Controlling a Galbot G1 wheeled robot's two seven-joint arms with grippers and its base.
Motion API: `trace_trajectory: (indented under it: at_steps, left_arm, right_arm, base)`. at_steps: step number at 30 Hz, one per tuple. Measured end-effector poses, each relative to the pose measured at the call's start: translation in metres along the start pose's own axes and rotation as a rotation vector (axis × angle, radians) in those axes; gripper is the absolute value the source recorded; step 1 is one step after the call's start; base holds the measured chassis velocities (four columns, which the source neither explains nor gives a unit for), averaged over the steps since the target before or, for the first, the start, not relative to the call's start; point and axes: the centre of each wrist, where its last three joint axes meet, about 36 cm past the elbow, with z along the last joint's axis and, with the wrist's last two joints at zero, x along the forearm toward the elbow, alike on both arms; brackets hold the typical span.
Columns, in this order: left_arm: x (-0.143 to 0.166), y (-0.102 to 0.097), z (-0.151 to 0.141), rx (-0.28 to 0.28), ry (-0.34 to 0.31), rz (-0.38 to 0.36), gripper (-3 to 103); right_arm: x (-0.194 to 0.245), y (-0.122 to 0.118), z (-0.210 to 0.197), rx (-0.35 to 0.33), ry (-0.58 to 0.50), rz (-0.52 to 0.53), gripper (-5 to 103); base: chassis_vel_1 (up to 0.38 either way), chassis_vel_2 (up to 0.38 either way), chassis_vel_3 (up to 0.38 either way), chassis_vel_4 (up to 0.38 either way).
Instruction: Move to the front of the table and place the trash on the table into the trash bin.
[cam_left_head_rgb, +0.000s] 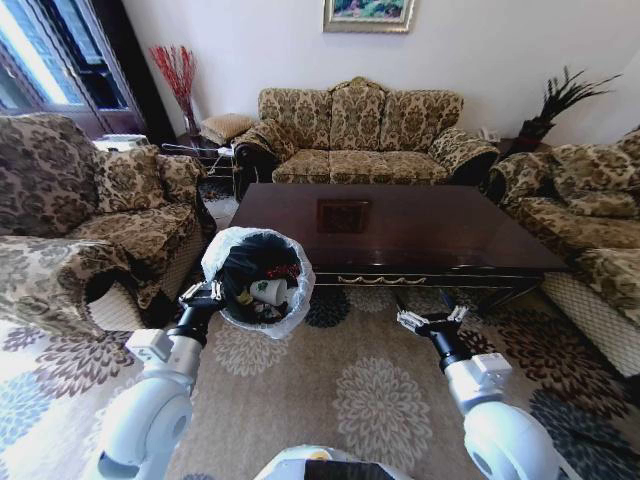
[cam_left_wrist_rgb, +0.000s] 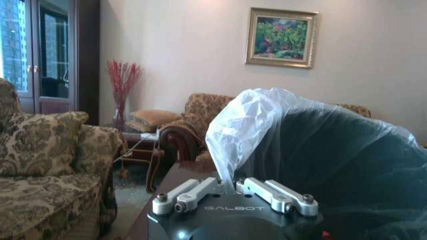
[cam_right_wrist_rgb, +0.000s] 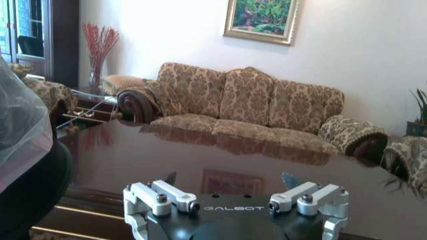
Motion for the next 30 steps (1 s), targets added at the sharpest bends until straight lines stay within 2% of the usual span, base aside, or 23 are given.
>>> trace_trajectory:
  at_steps: [13, 15, 20, 25, 30]
  left_arm:
    - [0.0, 0.0, 0.0, 0.0, 0.0, 0.0, 3]
    - [0.003, 0.011, -0.001, -0.005, -0.013, -0.022, 3]
    - [0.005, 0.016, -0.002, -0.008, -0.019, -0.036, 3]
    - [0.005, 0.017, -0.002, -0.004, -0.018, -0.035, 3]
    - [0.006, 0.019, -0.002, -0.032, 0.017, -0.053, 3]
  right_arm:
    - [0.0, 0.0, 0.0, 0.0, 0.0, 0.0, 100]
    - [-0.001, -0.005, -0.004, -0.023, -0.011, 0.026, 100]
    - [0.0, -0.017, -0.019, -0.076, -0.045, 0.09, 100]
    - [0.0, -0.018, -0.019, -0.085, -0.053, 0.092, 100]
    - [0.0, -0.018, -0.019, -0.088, -0.056, 0.096, 100]
  base:
    - [0.0, 0.0, 0.0, 0.0]
    - [0.0, 0.0, 0.0, 0.0]
    - [0.0, 0.0, 0.0, 0.0]
    - [0.0, 0.0, 0.0, 0.0]
    - [0.0, 0.0, 0.0, 0.0]
